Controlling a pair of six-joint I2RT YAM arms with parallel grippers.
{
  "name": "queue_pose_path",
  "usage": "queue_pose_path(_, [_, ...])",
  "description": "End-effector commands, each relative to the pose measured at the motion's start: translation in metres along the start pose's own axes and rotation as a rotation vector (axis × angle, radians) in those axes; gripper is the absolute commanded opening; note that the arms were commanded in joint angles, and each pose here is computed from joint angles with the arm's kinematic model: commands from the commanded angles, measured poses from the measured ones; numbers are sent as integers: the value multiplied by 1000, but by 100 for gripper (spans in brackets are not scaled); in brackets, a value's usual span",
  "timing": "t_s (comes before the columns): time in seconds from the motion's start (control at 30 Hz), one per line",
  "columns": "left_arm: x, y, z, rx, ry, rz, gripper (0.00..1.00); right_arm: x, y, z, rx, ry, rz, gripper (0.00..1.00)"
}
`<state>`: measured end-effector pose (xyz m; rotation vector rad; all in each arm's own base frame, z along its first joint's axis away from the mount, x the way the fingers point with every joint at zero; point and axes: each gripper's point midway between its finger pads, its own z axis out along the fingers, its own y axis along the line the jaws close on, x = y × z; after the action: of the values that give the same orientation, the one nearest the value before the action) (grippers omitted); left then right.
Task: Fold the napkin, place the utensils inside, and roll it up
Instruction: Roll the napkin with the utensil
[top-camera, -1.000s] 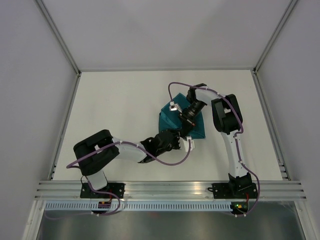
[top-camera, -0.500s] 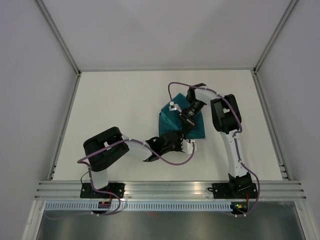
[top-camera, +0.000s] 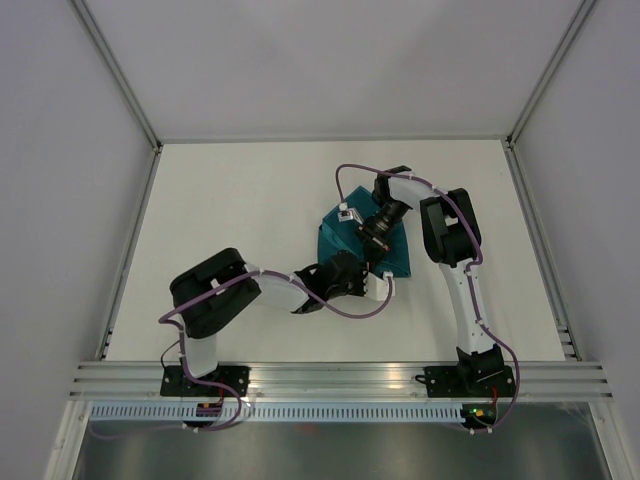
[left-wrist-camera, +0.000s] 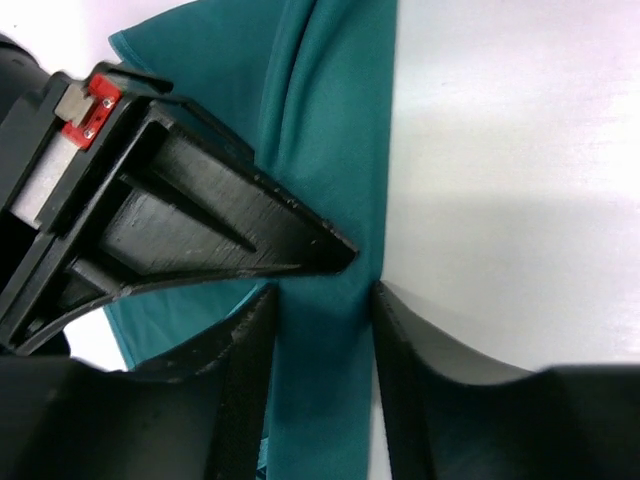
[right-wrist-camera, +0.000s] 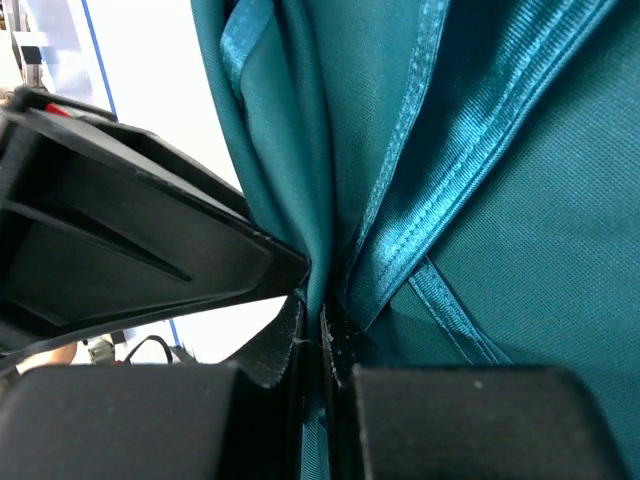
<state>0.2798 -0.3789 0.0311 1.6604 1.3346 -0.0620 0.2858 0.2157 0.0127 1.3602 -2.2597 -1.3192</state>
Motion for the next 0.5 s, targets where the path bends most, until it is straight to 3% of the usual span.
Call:
queue_pose_path(0.0, [6,-13,8,90,28,12,41,7,-53,8,117,63,-123,10])
queue_pose_path(0.07, [9,-18,9,117,42,3,37,7,-52,8,116,63,-123,10])
queue_pose_path(0.27, [13,-27,10,181,63,-23,14,6,-51,9,107,61,-124,10])
queue_pose_path(0.47, [12,-32,9,230,76,-45,2,4,-49,8,104,53,-129,10])
